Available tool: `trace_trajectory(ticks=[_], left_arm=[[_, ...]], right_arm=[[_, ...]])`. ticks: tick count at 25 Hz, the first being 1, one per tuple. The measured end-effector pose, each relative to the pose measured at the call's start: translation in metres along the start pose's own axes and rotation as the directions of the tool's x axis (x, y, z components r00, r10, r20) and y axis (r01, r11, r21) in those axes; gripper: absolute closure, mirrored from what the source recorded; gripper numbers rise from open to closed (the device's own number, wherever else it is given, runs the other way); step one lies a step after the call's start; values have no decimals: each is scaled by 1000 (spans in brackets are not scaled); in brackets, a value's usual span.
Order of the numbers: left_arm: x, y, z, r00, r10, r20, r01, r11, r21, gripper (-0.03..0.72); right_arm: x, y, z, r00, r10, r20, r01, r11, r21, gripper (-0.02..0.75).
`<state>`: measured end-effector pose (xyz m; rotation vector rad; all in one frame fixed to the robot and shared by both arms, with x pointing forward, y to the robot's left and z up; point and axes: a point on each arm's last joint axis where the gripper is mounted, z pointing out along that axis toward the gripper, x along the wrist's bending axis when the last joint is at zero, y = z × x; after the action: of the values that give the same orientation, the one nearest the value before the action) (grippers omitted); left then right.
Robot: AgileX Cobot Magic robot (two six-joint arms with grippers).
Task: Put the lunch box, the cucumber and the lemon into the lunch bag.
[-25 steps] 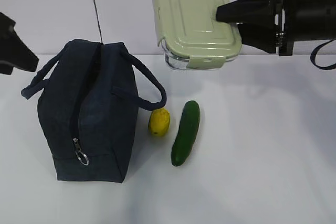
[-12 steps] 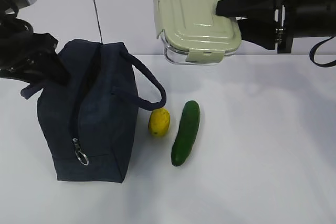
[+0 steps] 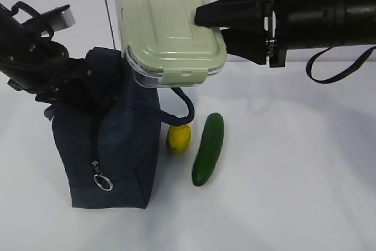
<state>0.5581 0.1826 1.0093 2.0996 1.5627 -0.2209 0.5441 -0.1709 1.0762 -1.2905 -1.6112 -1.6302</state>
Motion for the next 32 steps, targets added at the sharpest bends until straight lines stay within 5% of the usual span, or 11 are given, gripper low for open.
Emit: trace_trajectory(ticks=[6,17,32], left_arm=[[-3,1,0,1000,7,4,-7,1000,-2,674],[-4,-2,-1,1000,11,16,-11,1000,26,676],[-12,2,-14,999,26,20,-26,1000,-2,676]], right_arm=[[2,-3,19,999,19,37,-17,999,-44,396],[-39,-3,41,986,149,71,-146,988,-51,396],[-58,-2,67,981,182,68,-181,983,-18,396]])
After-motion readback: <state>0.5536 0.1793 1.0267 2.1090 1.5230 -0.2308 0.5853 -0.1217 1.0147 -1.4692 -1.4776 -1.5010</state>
